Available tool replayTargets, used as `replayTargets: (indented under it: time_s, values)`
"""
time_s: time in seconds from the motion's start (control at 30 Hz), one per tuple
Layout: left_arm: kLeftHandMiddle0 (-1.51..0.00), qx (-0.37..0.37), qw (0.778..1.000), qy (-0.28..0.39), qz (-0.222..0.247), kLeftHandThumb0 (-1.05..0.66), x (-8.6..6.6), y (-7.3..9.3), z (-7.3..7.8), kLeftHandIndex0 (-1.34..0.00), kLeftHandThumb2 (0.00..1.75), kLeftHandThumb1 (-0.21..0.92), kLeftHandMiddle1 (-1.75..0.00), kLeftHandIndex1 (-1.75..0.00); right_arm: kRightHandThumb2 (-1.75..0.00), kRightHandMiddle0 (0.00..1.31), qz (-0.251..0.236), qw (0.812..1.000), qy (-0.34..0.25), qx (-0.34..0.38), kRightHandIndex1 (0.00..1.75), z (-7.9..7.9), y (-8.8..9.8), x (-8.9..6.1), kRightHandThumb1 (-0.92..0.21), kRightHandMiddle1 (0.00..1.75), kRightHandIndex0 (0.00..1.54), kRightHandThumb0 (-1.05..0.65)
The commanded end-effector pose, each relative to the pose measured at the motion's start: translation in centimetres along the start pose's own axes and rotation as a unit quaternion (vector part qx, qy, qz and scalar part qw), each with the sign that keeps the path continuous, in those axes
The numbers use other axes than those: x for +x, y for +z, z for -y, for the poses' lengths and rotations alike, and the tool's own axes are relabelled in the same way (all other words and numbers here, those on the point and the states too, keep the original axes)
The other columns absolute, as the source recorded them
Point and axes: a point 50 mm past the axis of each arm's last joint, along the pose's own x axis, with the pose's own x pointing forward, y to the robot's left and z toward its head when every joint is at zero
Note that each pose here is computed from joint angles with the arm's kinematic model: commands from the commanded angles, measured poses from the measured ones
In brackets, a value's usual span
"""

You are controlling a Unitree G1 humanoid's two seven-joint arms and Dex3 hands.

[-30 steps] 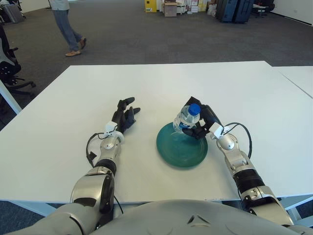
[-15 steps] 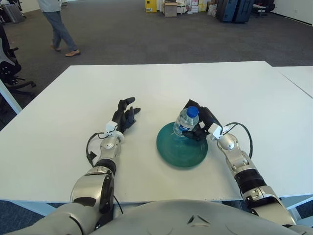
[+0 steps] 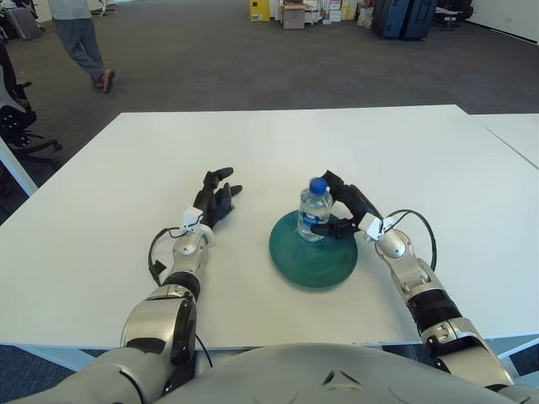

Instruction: Put the bottle into the plate.

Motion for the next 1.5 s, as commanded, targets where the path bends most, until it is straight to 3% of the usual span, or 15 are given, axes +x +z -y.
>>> replayTargets:
  time_s: [0.0,0.1,0.27,0.5,1.1,1.33,1.47]
  values:
    - [-0.41,-0.002,0.999,0.001,-0.048,-0.76,-0.7,-1.7,0.1,-0.11,0.85,0.92,-0.73,-1.12,-0.32,0.00,0.028,0.999,0.011,-0.037,0.51,0.6,1.0,0.7,-0.92,0.50,0.00,-0.96]
    - [-0.42,-0.001,0.999,0.002,-0.048,-0.76,-0.7,-1.6,0.1,-0.11,0.85,0.92,-0.74,-1.12,-0.44,0.00,0.028,0.998,0.033,-0.054,0.20,0.6,1.0,0.9,-0.92,0.31,0.00,-1.02]
    - [-0.41,0.000,0.999,0.002,-0.049,-0.76,-0.6,-1.6,0.1,-0.10,0.85,0.92,-0.73,-1.12,-0.50,0.00,0.021,0.996,0.053,-0.070,0.03,0.6,0.8,0.9,-0.92,0.16,0.00,-1.04]
    - [-0.41,-0.001,0.999,0.003,-0.050,-0.77,-0.6,-1.6,0.0,-0.10,0.85,0.92,-0.74,-1.12,-0.46,0.00,0.016,0.996,0.056,-0.072,0.00,0.7,0.8,0.8,-0.92,0.01,0.00,-1.05]
    - [-0.41,0.001,0.999,0.001,-0.051,-0.77,-0.6,-1.6,0.0,-0.10,0.85,0.92,-0.74,-1.12,-0.39,0.00,0.025,0.998,0.035,-0.043,0.00,0.9,0.9,0.7,-0.92,0.00,0.00,-1.05]
    - [-0.42,0.004,0.999,0.001,-0.050,-0.76,-0.6,-1.6,0.0,-0.10,0.86,0.92,-0.74,-1.11,-0.45,0.00,0.042,0.999,-0.024,0.016,0.00,1.7,0.8,0.9,-0.92,0.00,0.00,-1.05]
    - [-0.42,0.004,0.999,0.001,-0.050,-0.75,-0.6,-1.6,0.0,-0.10,0.86,0.92,-0.74,-1.11,-0.46,0.00,0.057,0.990,-0.102,0.076,0.00,3.1,0.9,1.4,-0.92,0.00,0.00,-1.05]
